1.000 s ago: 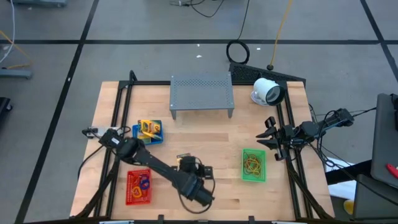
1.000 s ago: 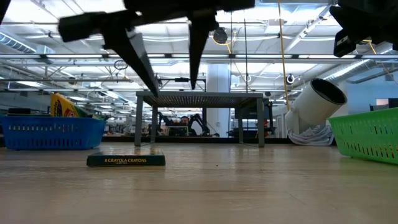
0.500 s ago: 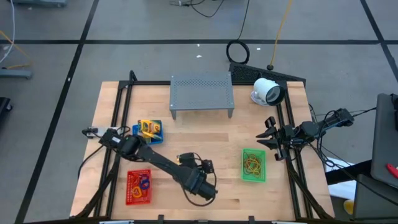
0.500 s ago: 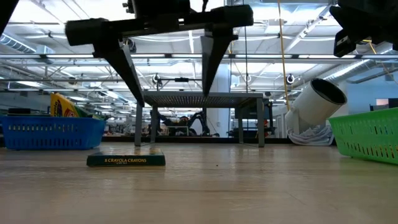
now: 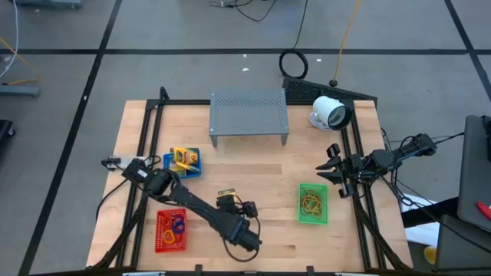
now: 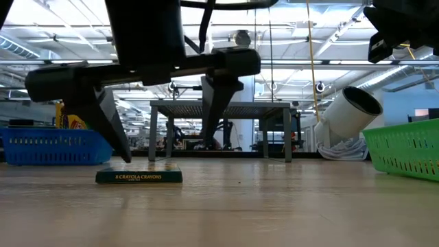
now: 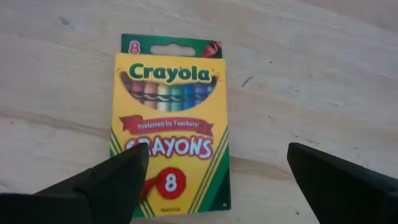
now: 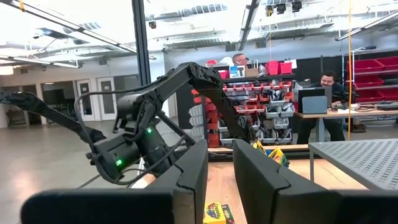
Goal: Pick & Place Office Desk Supplies
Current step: Put the yellow crayon box into the blue bin
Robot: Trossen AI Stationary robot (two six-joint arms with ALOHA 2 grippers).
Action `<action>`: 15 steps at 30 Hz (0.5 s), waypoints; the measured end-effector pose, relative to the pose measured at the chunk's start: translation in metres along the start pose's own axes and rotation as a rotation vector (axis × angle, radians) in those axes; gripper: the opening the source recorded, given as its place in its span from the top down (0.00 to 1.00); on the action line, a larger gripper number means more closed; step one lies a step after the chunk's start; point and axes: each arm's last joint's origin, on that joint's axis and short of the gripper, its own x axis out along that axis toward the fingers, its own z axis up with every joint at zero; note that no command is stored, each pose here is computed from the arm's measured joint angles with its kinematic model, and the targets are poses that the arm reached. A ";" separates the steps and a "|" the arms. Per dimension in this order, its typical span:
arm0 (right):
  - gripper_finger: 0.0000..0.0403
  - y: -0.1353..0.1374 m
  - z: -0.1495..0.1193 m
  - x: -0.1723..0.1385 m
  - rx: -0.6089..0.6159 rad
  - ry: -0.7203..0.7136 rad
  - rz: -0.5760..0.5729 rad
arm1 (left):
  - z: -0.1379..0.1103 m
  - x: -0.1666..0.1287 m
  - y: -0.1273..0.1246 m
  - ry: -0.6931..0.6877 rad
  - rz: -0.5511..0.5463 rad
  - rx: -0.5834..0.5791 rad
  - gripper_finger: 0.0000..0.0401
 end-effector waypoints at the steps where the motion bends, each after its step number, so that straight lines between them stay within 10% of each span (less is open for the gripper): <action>1: 0.84 0.000 0.000 0.000 0.000 0.000 0.000 | 0.000 0.000 0.001 -0.003 0.002 0.006 0.02; 15: 0.84 0.000 0.000 0.000 0.000 0.000 0.000 | 0.005 0.002 0.004 0.005 0.095 0.111 0.00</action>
